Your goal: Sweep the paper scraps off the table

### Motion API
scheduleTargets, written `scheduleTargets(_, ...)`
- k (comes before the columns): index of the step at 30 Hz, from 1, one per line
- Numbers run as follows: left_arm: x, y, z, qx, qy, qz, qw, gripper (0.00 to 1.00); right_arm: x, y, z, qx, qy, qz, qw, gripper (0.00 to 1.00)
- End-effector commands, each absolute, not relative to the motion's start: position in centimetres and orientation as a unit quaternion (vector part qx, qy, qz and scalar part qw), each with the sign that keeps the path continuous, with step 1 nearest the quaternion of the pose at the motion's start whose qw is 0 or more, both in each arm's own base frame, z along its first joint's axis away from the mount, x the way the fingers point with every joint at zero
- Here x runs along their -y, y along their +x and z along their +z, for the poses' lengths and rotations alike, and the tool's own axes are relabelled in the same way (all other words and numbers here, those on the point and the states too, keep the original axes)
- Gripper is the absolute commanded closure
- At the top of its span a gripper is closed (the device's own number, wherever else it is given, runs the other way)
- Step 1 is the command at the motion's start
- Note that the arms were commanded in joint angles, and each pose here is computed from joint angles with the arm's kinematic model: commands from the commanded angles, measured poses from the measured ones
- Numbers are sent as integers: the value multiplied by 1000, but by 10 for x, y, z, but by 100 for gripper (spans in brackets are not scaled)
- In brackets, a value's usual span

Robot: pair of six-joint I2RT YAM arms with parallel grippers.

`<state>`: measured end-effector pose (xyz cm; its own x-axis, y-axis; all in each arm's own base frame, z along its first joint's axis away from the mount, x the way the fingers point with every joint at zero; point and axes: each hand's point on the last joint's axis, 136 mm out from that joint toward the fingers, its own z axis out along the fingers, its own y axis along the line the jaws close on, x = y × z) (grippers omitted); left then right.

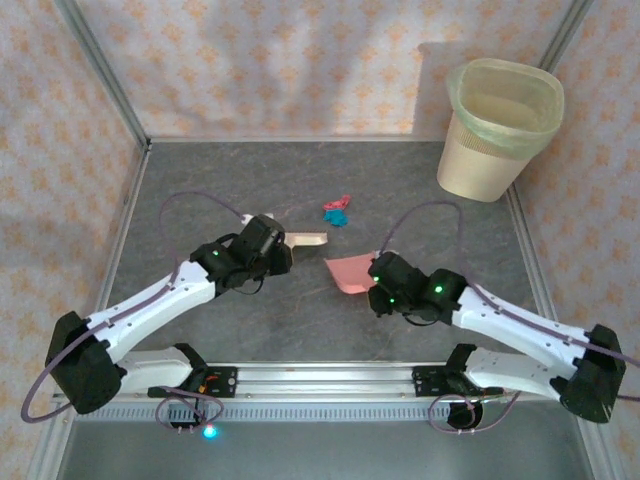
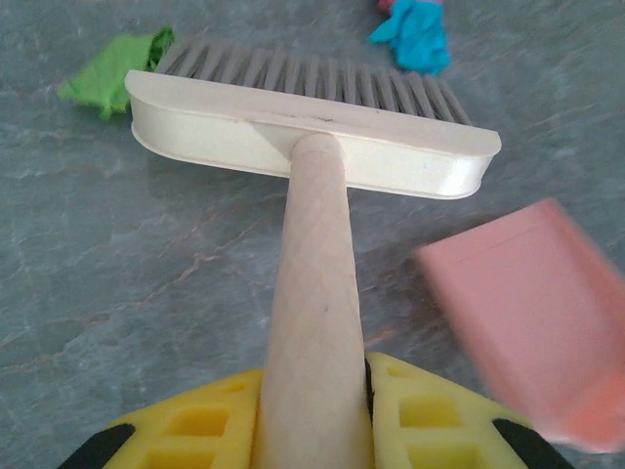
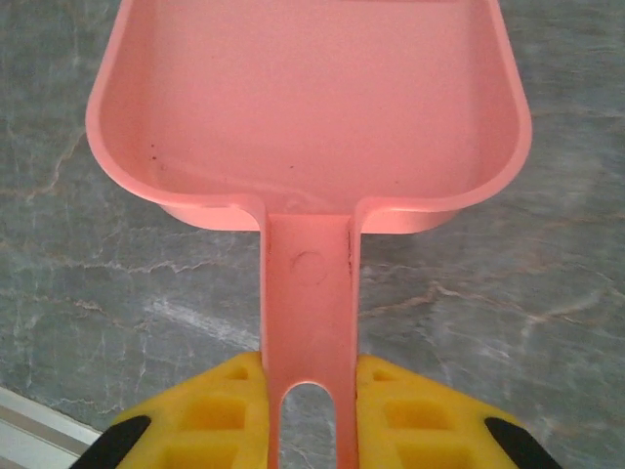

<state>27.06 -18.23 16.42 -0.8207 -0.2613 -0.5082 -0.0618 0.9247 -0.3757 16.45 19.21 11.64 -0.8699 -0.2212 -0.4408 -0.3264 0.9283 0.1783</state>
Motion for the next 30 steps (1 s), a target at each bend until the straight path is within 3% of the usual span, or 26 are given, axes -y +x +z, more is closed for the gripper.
scheduleTargets(1,174,279,213,-914,-126,-210,324,100,-219,174,118,-941,-182,133,254,100)
scheduleTargets(7,142,285,232,-908,-166,-192,335,100,-247,172,106,-927,-242,99,268,100)
scheduleTargets(16,93,288,205,-922,-212,-128,296,100,-277,168,78,-911,-311,43,266,100)
scheduleTargets(30,108,284,166,-955,-160,-129,214,100,-283,171,45,-906,-332,6,262,100)
